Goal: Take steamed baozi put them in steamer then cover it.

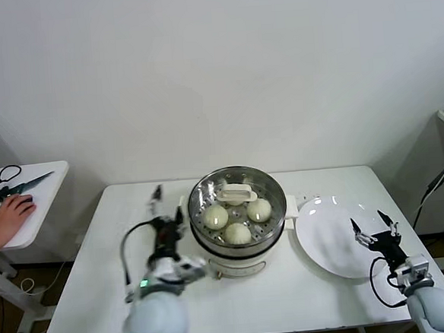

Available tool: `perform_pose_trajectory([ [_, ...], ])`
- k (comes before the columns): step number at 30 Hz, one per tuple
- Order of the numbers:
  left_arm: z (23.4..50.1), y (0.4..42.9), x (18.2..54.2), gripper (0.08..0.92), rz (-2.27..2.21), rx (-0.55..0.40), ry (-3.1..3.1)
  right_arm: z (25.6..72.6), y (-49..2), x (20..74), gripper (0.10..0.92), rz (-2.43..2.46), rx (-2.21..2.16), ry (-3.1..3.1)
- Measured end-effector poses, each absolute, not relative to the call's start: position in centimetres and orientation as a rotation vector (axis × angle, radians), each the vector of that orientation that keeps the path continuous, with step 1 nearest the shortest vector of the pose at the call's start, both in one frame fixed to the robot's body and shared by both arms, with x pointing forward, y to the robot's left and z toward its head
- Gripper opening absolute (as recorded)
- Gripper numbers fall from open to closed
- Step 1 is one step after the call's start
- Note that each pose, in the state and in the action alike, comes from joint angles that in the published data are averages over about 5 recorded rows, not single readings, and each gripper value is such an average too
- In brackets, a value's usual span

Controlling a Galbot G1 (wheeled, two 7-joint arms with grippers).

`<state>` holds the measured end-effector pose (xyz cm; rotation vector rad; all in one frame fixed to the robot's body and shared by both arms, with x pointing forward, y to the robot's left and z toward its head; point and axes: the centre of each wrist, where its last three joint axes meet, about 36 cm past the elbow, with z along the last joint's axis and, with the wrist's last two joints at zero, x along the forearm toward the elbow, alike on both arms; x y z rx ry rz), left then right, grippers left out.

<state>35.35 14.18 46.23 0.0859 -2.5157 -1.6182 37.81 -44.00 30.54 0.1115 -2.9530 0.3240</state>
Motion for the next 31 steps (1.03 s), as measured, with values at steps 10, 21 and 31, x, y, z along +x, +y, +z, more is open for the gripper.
perform_pose_trajectory([
  [10,43.0,22.9,33.7,0.823,-0.943,0.102,-2.715,31.0,-43.0,36.6,0.823,0.291,0.154,-2.973],
  [21,36.6,28.1,30.8,0.823,-0.447,0.161,-2.942,31.4,-42.5,35.1,0.823,0.248,0.201,-2.996],
  [31,35.0,29.7,28.8,0.823,-0.304,0.221,-3.016,31.7,-42.7,34.5,0.823,0.227,0.206,-3.008],
])
